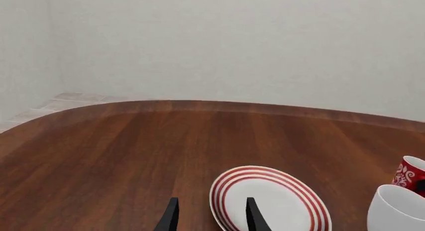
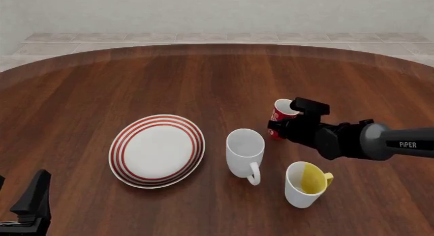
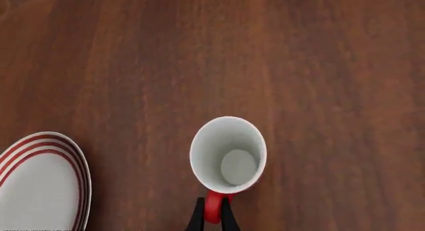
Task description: Pick up the red mug and put it on the plate
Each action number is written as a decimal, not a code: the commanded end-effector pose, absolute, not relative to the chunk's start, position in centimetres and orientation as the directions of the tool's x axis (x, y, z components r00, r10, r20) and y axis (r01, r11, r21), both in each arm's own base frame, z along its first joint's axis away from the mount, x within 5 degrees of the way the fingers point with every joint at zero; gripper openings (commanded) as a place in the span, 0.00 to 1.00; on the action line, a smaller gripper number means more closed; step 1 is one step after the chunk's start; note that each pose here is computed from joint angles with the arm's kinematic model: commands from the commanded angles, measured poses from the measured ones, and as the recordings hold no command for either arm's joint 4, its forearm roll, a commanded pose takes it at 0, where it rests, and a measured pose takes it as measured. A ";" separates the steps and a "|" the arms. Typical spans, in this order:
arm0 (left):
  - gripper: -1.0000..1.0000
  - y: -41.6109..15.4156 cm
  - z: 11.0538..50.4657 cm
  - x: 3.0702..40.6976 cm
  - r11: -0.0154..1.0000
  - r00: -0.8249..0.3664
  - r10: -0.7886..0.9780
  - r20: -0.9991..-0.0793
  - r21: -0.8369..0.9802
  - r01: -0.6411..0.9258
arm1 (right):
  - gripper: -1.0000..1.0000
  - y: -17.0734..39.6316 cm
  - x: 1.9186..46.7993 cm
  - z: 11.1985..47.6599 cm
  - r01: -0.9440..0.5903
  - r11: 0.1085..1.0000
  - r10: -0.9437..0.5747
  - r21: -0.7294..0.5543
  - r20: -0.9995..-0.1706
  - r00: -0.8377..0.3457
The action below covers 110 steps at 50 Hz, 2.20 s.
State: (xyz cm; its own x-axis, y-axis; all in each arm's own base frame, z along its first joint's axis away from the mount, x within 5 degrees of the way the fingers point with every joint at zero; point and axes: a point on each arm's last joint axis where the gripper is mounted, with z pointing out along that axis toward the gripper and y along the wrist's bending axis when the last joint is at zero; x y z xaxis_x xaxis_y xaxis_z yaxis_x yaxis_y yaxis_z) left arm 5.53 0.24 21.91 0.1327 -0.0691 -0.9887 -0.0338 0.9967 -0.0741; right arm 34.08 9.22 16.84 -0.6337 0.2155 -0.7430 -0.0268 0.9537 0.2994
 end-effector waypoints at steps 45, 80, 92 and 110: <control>1.00 0.2 22.2 5.5 0.998 0.135 -0.058 -0.989 -0.063 -0.030 | 0.00 22.2 26.9 32.1 -0.609 0.789 -0.153 0.087 -0.931 -0.332; 1.00 0.2 22.1 5.5 0.998 0.136 -0.056 -0.989 -0.061 -0.031 | 0.00 26.2 23.7 31.5 -0.724 0.687 -0.238 0.061 -0.922 -0.304; 1.00 0.2 22.1 5.5 0.998 0.136 -0.057 -0.989 -0.061 -0.031 | 0.00 27.6 22.9 30.8 -0.749 0.660 -0.260 0.066 -0.914 -0.310; 1.00 0.2 22.1 5.5 0.998 0.136 -0.053 -0.989 -0.057 -0.028 | 0.00 29.0 22.5 29.3 -0.768 0.637 -0.291 0.069 -0.901 -0.322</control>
